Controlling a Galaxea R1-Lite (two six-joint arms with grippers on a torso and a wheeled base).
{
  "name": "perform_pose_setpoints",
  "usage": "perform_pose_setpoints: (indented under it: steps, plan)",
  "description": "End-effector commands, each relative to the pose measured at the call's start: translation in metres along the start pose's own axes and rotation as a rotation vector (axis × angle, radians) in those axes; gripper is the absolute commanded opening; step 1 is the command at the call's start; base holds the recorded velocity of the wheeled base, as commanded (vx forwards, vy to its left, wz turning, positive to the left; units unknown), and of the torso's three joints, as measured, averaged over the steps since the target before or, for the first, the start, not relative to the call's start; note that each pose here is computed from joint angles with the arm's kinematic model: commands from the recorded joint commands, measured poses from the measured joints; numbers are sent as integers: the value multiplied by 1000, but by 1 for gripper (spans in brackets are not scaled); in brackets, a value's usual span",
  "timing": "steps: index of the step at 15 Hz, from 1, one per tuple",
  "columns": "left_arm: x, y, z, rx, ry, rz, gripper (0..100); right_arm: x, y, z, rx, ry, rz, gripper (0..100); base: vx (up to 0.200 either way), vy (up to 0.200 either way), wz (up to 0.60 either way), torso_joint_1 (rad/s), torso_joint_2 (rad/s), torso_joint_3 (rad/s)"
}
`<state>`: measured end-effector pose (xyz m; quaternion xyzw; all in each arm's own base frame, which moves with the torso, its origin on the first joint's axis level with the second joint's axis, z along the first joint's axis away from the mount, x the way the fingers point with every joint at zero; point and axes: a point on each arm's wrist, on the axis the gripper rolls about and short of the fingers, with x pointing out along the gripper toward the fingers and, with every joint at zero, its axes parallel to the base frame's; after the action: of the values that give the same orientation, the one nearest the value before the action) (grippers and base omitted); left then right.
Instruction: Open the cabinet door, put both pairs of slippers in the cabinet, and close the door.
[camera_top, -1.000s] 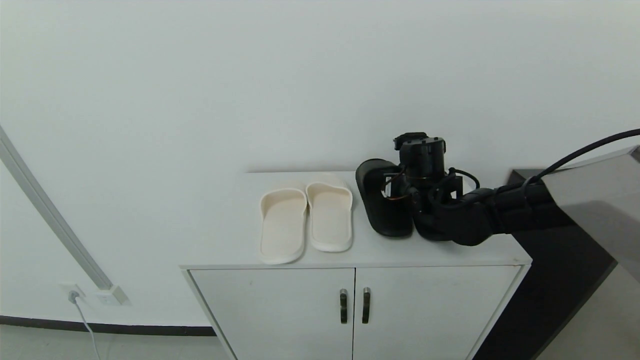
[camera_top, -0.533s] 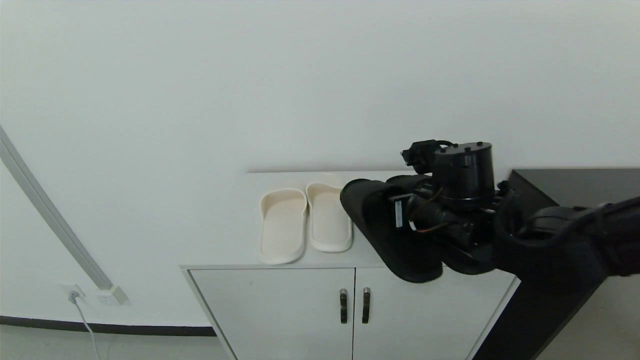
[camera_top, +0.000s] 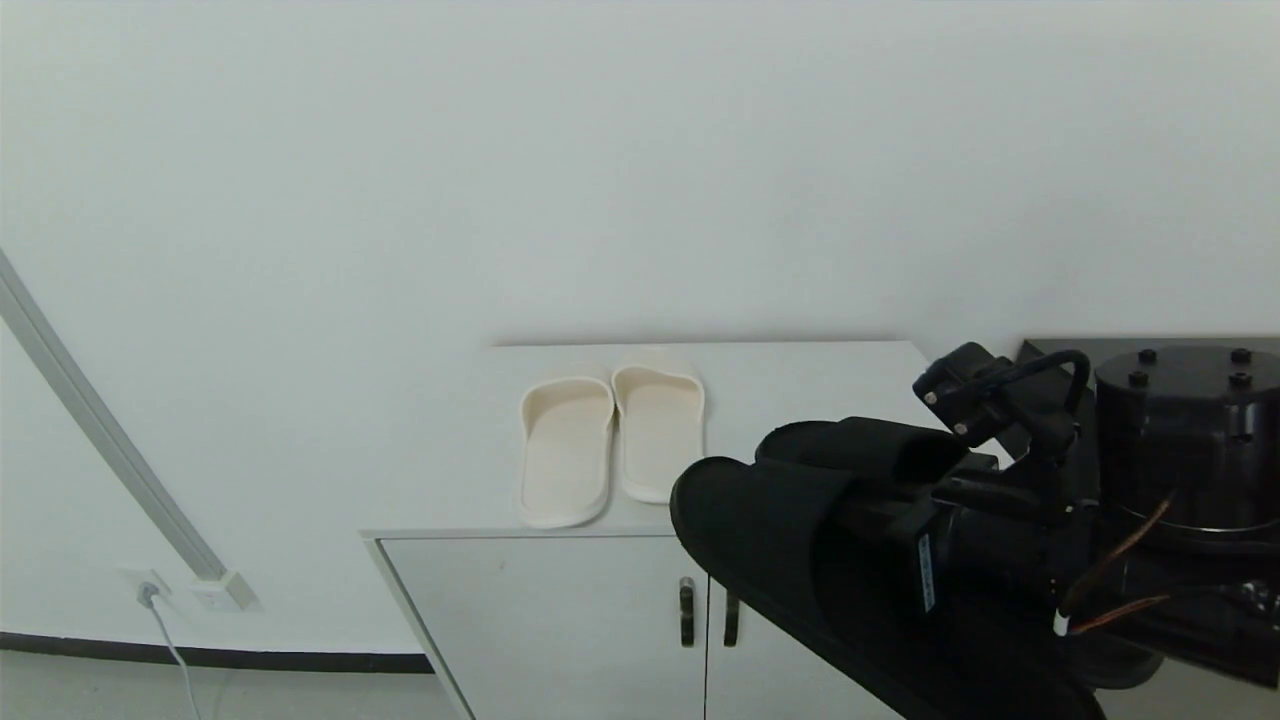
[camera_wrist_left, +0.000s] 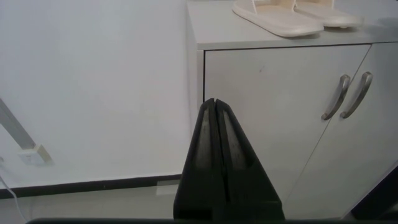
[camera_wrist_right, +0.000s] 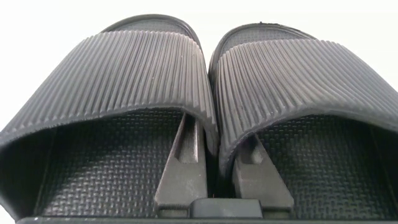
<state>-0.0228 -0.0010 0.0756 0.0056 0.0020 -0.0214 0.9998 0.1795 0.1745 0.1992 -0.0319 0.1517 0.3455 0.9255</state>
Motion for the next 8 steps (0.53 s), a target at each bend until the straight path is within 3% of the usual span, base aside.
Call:
perform_pose_setpoints:
  steps: [1, 3, 8]
  plan:
    - [0, 0, 0, -1, 2, 0, 0, -8, 1, -3, -6, -1, 6, 0, 0, 0, 0, 0, 0, 0]
    - [0, 0, 0, -4, 2, 0, 0, -8, 1, -3, -8, -1, 6, 0, 0, 0, 0, 0, 0, 0]
    - [0, 0, 0, -4, 2, 0, 0, -11, 2, -7, -10, 6, 14, 0, -200, 0, 0, 4, 2, 1]
